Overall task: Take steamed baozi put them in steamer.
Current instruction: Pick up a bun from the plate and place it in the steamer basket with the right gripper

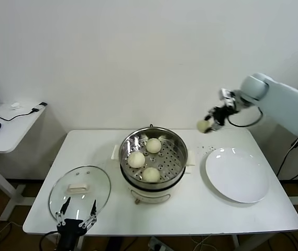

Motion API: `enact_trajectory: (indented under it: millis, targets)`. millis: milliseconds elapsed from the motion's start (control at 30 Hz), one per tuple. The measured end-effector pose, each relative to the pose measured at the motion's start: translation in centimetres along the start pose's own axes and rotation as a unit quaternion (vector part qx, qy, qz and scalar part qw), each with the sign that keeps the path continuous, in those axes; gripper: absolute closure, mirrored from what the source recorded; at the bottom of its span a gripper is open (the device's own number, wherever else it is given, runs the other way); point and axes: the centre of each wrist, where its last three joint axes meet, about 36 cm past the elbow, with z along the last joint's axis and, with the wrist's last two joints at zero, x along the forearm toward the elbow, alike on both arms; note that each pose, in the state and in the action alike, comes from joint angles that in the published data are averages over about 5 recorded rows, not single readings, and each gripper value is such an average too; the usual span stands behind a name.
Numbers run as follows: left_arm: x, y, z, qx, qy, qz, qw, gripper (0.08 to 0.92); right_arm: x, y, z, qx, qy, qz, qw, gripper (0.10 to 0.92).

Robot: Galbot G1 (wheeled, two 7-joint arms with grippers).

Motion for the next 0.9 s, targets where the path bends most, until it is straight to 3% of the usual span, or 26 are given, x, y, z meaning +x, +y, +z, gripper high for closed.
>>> enact_trajectory:
  millis: [333, 900]
  targets:
    - [0.2, 0.0, 0.3, 0.002, 0.002, 0.004, 1.000, 0.177, -3.7, 2.2, -8.2, 0.012, 0.007, -0.053, 0.999, 0.455]
    - [-0.4, 0.6, 1.0, 0.002, 0.005, 0.000, 1.000, 0.177, -12.5, 4.9, -12.4, 0.032, 0.084, -0.116, 0.989, 0.448]
